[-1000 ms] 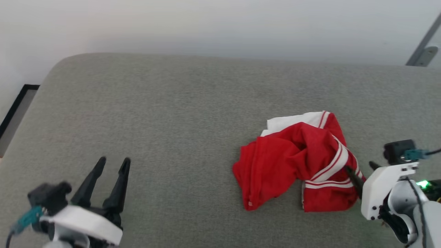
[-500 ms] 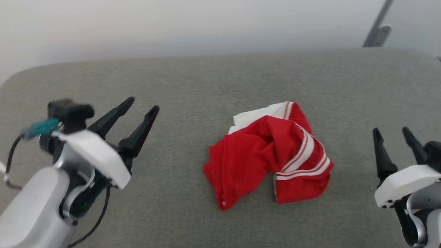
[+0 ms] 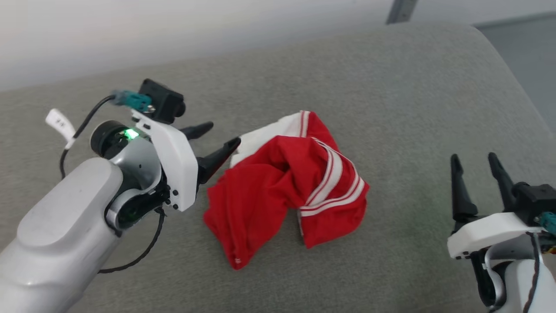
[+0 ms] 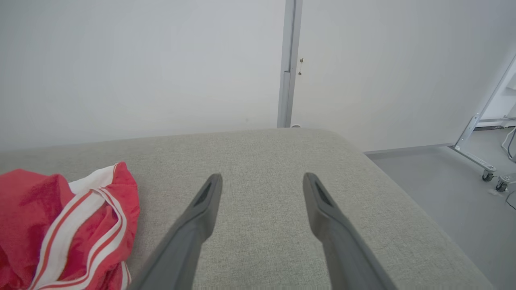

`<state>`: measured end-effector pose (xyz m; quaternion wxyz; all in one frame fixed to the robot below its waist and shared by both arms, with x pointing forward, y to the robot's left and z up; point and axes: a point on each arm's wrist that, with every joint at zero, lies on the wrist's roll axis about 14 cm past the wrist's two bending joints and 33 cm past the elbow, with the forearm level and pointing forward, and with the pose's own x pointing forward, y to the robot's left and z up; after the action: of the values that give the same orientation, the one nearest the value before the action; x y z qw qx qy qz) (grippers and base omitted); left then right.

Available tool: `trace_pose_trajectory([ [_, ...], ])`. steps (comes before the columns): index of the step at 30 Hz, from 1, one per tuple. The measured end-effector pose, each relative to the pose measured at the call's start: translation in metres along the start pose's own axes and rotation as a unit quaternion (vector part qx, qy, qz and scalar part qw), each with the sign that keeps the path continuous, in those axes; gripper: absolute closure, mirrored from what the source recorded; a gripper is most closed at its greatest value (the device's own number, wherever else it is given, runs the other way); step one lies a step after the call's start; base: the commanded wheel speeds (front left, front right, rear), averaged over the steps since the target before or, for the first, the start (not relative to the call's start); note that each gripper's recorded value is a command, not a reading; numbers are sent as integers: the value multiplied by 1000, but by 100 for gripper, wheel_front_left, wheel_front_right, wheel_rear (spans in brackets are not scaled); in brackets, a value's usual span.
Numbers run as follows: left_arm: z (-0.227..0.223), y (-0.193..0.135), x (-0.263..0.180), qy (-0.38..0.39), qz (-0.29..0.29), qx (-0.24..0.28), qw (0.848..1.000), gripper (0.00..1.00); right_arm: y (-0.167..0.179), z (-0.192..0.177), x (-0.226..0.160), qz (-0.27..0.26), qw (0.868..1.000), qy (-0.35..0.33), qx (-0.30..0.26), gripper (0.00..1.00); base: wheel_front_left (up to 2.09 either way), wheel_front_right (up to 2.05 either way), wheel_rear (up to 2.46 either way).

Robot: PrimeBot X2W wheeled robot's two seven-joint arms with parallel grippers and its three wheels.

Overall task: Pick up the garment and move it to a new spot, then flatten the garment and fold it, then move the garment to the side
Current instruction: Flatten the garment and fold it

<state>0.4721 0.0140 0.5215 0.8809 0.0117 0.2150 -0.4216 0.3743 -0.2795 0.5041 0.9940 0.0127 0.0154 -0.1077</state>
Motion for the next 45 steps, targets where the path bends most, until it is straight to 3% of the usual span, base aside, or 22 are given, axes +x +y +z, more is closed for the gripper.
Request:
trace_pose_trajectory([
  [6,-56,0,30,125,-19,-21,992,0,-14,-15,-3,-24,1000,17,7,0,0,0,0],
  [14,-113,6,41,246,-10,-61,967,0,-21,-27,0,-36,999,31,8,0,0,0,0],
  [15,-117,6,40,253,-9,-60,966,9,-21,-27,1,-35,999,31,8,0,0,0,0],
  [16,-120,6,40,259,-8,-62,964,9,-20,-28,2,-34,999,31,8,0,0,0,0],
  [17,-123,7,39,265,-7,-65,962,100,-19,-28,3,-33,999,31,10,0,0,0,0],
  [24,-124,16,31,273,11,-66,960,100,-11,-29,9,-23,999,28,12,0,0,0,0],
  [31,-122,62,-11,269,95,-88,954,100,-5,-24,13,-16,1000,22,9,0,0,0,0],
  [37,-148,79,-67,301,145,-142,932,100,0,-22,13,-7,1000,21,6,0,0,0,0],
  [43,-188,50,-108,370,141,-201,896,100,10,-21,15,6,1000,22,5,0,0,0,0],
  [45,-193,38,-112,376,134,-208,893,100,12,-20,16,9,1000,22,5,0,0,0,0],
])
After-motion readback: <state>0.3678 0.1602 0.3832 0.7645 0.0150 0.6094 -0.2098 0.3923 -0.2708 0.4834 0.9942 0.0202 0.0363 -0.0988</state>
